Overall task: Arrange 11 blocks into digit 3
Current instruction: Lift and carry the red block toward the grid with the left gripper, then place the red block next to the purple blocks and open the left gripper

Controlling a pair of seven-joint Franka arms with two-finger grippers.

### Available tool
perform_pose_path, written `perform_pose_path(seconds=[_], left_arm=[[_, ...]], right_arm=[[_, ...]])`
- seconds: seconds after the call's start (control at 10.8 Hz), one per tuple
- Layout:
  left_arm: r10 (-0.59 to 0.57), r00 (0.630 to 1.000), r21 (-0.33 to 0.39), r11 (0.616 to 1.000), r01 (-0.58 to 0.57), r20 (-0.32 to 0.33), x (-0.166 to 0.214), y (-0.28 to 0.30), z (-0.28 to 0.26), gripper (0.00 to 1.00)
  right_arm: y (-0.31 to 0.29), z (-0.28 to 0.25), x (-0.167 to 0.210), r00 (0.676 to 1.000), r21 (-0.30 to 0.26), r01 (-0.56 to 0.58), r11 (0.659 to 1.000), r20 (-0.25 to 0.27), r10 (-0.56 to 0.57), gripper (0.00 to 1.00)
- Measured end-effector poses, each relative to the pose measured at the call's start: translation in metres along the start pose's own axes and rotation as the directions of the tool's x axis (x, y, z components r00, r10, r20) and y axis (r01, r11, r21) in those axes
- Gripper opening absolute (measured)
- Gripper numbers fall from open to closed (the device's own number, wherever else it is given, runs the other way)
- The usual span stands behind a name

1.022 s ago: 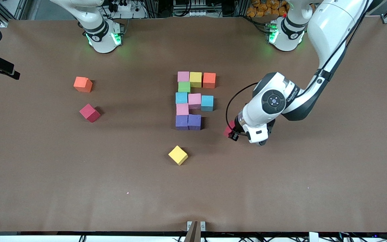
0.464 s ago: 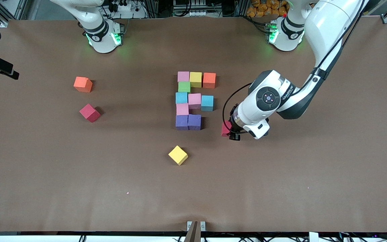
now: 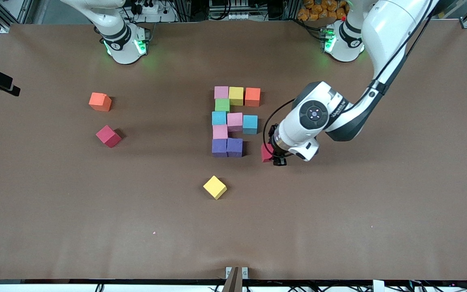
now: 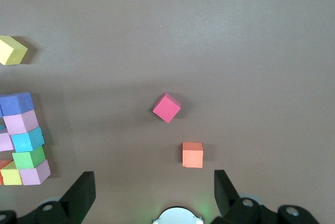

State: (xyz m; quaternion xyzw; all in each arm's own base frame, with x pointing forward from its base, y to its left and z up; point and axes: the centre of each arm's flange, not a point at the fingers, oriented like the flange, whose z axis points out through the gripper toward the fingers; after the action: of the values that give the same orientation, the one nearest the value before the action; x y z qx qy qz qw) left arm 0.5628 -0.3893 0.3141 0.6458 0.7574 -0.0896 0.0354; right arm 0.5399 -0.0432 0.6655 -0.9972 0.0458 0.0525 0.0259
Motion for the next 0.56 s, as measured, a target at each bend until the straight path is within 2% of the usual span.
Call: perform_pose_path(seconds=[0.56], left_arm=[[0.061,0.998,-0.019,0.998,-0.060,0.007,-0.026,-0.021,0.048,0.54]], right_arm=[[-0.005,-0.004,-0.002,1.000,0.001,0.011,1.000,-0.013,-0.011,1.00]])
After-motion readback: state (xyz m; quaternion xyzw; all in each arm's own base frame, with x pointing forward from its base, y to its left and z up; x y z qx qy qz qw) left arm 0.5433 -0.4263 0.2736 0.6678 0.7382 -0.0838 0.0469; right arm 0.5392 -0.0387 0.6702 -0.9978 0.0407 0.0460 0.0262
